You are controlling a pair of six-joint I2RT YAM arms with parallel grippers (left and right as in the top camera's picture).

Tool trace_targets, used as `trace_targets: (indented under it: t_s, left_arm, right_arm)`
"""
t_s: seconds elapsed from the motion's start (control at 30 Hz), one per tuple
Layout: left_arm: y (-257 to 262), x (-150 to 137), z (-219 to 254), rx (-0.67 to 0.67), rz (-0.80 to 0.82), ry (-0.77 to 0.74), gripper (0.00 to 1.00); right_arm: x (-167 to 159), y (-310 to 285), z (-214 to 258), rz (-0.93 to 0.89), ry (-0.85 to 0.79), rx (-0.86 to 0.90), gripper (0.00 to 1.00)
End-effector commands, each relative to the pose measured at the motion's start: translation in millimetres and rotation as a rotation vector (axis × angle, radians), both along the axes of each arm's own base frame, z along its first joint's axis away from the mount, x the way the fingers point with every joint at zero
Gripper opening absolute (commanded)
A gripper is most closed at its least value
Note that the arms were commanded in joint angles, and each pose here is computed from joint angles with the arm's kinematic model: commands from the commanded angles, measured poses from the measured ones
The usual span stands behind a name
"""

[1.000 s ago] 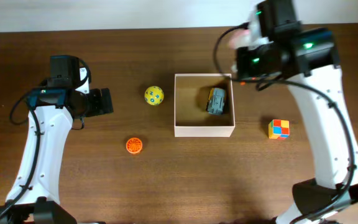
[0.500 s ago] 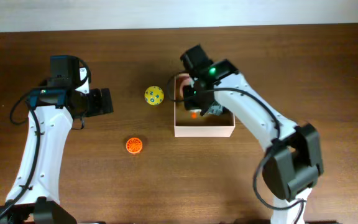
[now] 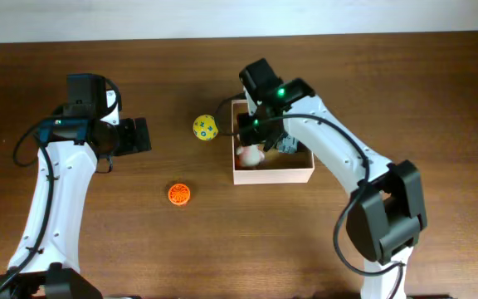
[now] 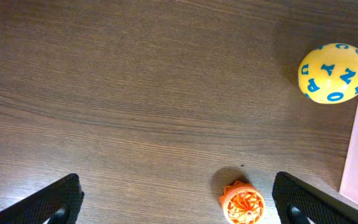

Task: Pack container
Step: 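Lower the duck into the box and open the right gripper, then move the right gripper to the colored cube and grasp it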

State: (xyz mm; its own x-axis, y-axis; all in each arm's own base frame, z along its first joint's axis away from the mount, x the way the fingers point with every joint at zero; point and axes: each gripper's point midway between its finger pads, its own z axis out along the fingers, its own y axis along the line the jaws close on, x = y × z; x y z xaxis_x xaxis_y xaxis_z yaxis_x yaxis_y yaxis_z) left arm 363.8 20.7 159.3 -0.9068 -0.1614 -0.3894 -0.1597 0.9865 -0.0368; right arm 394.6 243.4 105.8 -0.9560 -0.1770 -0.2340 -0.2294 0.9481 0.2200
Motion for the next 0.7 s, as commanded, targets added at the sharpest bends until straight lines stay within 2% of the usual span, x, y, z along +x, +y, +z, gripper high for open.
trace_targets:
  t_s: [0.0,0.17,0.3,0.37,0.5,0.67]
  left_arm:
    - [3,4,5,0.012,-0.005,-0.012,0.99]
    - [3,4,5,0.012,-0.005,-0.012,0.99]
    - [3,4,5,0.012,-0.005,-0.012,0.99]
    - [3,4,5,0.012,-0.005,-0.012,0.99]
    - [3,4,5,0.012,-0.005,-0.012,0.99]
    - [3,4,5,0.012,-0.005,-0.012,0.99]
  right_arm:
    - [16,-12,93,-0.019,-0.2,0.018,0.51]
    - [17,-96,208,-0.204,-0.411,-0.112,0.64]
    - [8,-169,235,-0.345,-0.418,-0.169,0.72]
    - [2,-201,227,-0.405,-0.361,-0.209,0.75]
    - [-14,-258,181,-0.514,-0.162,-0.29,0.76]
    - [-31,-279,106,-0.457,0.063,-0.283,0.79]
